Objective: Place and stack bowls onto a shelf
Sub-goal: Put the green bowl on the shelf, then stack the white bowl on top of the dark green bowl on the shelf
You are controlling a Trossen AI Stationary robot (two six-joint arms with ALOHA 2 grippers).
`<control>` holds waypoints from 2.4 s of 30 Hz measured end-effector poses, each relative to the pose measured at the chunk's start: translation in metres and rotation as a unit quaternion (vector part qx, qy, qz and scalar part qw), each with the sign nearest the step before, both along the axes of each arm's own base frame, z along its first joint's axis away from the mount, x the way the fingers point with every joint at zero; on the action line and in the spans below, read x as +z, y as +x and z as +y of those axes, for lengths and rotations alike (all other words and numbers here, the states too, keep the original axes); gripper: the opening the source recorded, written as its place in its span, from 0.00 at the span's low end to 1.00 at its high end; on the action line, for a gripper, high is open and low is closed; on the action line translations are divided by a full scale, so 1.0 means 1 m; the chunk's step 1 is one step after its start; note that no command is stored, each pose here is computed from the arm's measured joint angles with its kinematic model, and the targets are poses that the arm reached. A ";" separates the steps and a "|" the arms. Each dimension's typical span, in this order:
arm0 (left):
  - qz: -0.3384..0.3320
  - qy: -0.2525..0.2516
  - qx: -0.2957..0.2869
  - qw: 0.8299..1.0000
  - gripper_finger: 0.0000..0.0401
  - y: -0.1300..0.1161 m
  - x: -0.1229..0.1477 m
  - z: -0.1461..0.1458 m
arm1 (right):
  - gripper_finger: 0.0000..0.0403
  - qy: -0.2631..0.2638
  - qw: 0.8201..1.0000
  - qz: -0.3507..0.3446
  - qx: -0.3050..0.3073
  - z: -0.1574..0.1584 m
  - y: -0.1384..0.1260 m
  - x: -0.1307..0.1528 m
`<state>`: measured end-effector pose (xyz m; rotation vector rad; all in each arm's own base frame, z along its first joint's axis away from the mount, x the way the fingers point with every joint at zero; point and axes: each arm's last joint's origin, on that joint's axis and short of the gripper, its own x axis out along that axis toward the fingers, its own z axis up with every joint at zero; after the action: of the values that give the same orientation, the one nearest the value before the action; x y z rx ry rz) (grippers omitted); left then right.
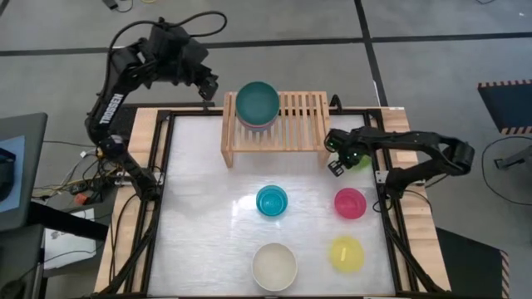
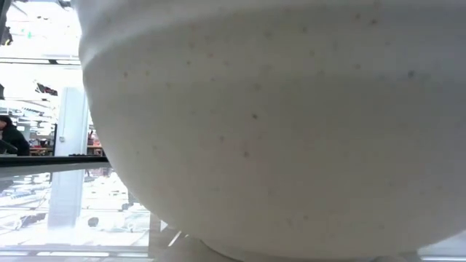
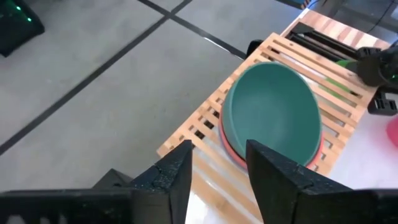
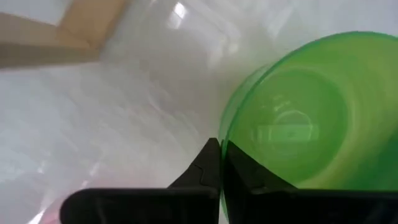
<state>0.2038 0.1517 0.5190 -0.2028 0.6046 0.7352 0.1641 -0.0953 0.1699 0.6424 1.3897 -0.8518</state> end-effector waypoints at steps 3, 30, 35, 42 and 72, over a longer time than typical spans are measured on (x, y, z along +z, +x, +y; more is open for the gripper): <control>0.004 -0.007 0.000 1.000 0.31 -0.006 0.001 -0.005 | 0.06 -0.012 1.000 0.014 -0.022 0.003 -0.007 0.019; 0.072 -0.060 -0.028 0.995 0.26 0.009 -0.026 -0.015 | 0.08 -0.180 0.954 -0.107 0.214 -0.002 0.122 0.191; 0.071 -0.061 -0.034 0.995 0.26 0.012 -0.026 -0.021 | 0.15 -0.157 0.962 -0.065 0.213 -0.010 0.129 0.174; 0.079 -0.056 -0.030 0.995 0.26 0.014 -0.026 -0.026 | 0.32 -0.170 0.958 -0.087 0.216 -0.009 0.128 0.180; 0.058 0.031 -0.073 0.995 0.26 0.028 -0.013 -0.105 | 0.48 -0.128 0.971 -0.187 0.076 0.123 0.054 0.198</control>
<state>0.2317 0.0467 0.5060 -0.0576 0.6993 0.6263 0.2185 0.0276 0.3678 0.4611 0.9566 -0.7272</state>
